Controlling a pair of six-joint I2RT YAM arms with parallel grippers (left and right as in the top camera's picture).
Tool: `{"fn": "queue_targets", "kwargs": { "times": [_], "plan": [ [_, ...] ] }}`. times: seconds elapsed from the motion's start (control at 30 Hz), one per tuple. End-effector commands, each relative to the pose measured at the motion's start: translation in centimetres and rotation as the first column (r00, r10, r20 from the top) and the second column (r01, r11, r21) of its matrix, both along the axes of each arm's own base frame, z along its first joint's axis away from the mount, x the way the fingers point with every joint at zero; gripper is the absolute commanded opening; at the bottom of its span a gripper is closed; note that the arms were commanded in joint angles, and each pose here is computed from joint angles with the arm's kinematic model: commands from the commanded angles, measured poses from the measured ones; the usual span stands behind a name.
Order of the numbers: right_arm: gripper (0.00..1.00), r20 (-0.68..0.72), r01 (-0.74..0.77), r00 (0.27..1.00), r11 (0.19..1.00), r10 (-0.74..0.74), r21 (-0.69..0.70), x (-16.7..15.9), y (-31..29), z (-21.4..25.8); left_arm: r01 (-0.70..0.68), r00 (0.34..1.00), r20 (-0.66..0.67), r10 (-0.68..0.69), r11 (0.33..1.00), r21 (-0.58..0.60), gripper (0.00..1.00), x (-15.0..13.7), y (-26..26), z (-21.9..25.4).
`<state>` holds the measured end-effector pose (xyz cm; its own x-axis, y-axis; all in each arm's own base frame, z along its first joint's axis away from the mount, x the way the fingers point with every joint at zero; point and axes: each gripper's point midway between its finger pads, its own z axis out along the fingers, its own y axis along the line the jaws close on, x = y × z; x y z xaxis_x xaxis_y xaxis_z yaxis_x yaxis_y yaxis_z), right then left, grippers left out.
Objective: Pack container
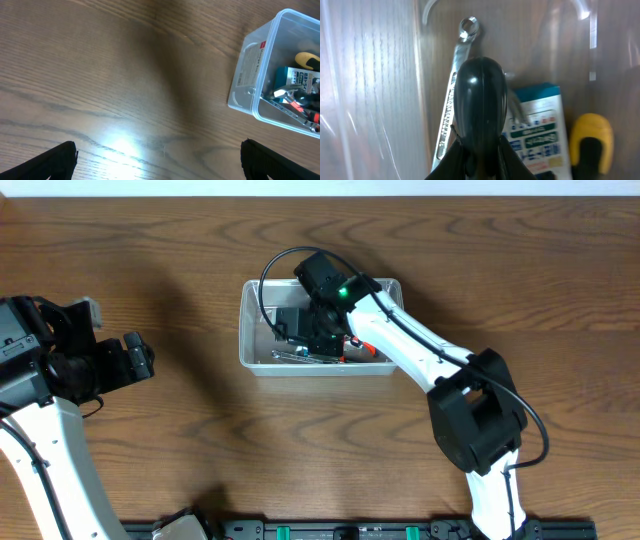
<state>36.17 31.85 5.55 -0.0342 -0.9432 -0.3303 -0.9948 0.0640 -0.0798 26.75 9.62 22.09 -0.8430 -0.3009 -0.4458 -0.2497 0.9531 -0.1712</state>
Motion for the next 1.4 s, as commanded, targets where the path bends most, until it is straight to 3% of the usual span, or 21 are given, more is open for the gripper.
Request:
{"fn": "queue_targets", "kwargs": {
  "times": [0.0, 0.3, 0.37, 0.43, 0.5, 0.53, 0.8, 0.93, 1.03, 1.17, 1.37],
  "plan": [
    [0.03, -0.001, -0.020, 1.000, 0.999, 0.020, 0.029, -0.3, 0.8, 0.6, 0.018, 1.000, 0.018, -0.018, 1.000, 0.000, 0.98, 0.4, -0.2, 0.6],
    [0.40, 0.003, -0.001, 1.000, 0.999, 0.001, 0.032, 0.1, 0.6, 0.7, 0.019, 1.000, 0.019, -0.019, 1.000, 0.001, 0.98, 0.4, -0.2, 0.6],
    [0.64, 0.007, 0.046, 0.999, 0.998, -0.046, 0.052, 0.7, 0.7, 1.4, 0.019, 1.000, 0.018, -0.019, 1.000, 0.001, 0.98, 0.4, -0.2, 0.6],
    [0.79, 0.018, 0.110, 0.994, 0.990, -0.112, 0.085, 1.9, 0.6, 2.9, 0.019, 1.000, 0.018, -0.019, 1.000, 0.001, 0.98, 0.4, -0.2, 0.6],
    [0.87, 0.033, 0.197, 0.979, 0.972, -0.203, 0.128, 3.5, 0.3, 5.1, 0.033, 0.999, 0.022, -0.033, 0.999, 0.003, 0.98, 0.6, -0.5, 0.7],
    [0.98, 0.041, 0.248, 0.966, 0.957, -0.256, 0.150, 4.4, -0.1, 6.4, 0.046, 0.999, 0.027, -0.046, 0.999, 0.006, 0.98, 0.8, -0.8, 0.7],
    [0.99, 0.033, 0.654, 0.714, 0.683, -0.700, 0.325, 11.6, -9.8, 17.6, 0.240, 0.965, 0.070, -0.253, 0.959, 0.152, 0.98, 3.9, -4.4, 1.5],
    [0.99, -0.064, 0.901, 0.343, 0.310, -0.937, 0.302, 13.4, -19.7, 18.7, 0.303, 0.944, 0.079, -0.319, 0.938, 0.166, 0.98, 4.6, -6.5, 1.6],
    [0.99, -0.113, 0.955, 0.186, 0.153, -0.976, 0.256, 12.5, -24.7, 18.9, 0.348, 0.927, 0.082, -0.365, 0.922, 0.169, 0.98, 4.5, -8.0, 1.8],
    [0.99, -0.116, 0.968, 0.096, 0.065, -0.989, 0.242, 10.5, -29.1, 20.7, 0.397, 0.905, 0.072, -0.419, 0.893, 0.211, 0.98, 3.4, -9.8, 2.5],
    [0.99, -0.084, 0.977, 0.042, 0.023, -0.996, 0.212, 6.3, -31.3, 22.5, 0.456, 0.858, 0.122, -0.499, 0.849, 0.267, 0.98, 0.5, -12.3, 5.0]
  ]
}}
